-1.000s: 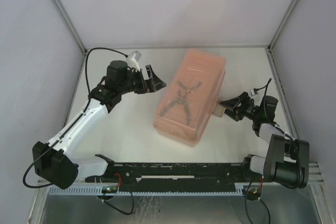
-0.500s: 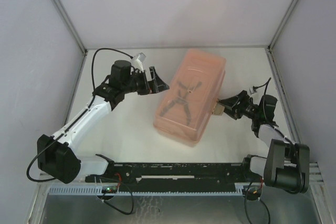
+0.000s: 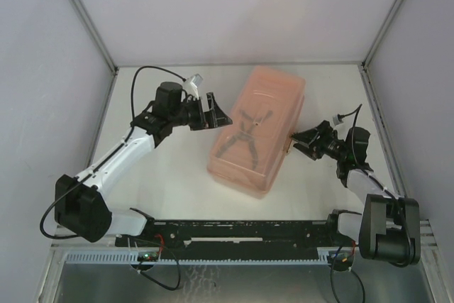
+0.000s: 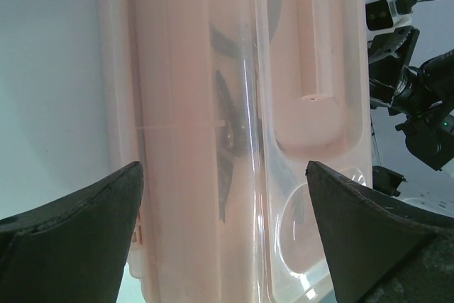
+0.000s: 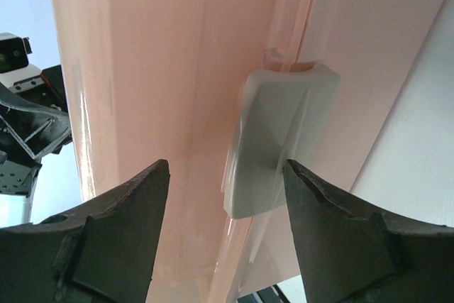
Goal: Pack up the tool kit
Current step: Close the toolbox at the center of the board.
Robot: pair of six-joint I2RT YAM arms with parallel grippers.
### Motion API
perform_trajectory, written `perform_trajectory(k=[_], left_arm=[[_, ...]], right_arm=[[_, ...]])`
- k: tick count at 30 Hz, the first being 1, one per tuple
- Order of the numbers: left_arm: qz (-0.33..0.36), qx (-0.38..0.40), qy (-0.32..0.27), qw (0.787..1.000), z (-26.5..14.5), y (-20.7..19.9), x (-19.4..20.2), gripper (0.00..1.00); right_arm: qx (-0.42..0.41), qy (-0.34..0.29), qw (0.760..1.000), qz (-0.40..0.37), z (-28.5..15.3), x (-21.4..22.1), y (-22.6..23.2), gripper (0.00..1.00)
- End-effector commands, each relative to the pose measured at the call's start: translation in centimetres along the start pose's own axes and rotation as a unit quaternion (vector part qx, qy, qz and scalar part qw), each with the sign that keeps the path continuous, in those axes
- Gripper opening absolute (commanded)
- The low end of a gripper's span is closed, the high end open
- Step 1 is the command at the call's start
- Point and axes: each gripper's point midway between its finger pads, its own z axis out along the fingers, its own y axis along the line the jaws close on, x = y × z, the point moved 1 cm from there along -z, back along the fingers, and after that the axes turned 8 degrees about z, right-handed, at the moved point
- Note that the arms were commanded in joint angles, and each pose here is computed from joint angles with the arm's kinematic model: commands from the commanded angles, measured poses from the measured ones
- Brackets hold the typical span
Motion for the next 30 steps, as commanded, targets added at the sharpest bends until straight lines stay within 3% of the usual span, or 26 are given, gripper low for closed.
perform_trajectory(k=[1, 14, 17, 30], left_arm=[[0.000, 0.019, 0.006, 1.000, 0.4, -0.6, 0.6, 1.00], [0.006, 0.022, 0.019, 1.000, 1.0, -0.9, 1.0, 0.97], [0.004, 0.011, 0.016, 1.000, 1.1, -0.6, 1.0, 0.91], [-0.011, -0.048, -0.010, 0.999, 0.7, 1.1, 0.4, 0.86]], right_arm=[[-0.023, -0.018, 0.999, -0.030, 0.2, -0.9, 1.9, 0.65], [-0.031, -0.050, 0.998, 0.014, 1.1, -1.0, 1.2, 0.63], [-0.049, -0.037, 0.998, 0.006, 1.5, -0.8, 1.9, 0.63], [-0.070, -0.004, 0.997, 0.012, 3.4, -1.0, 1.6, 0.58]])
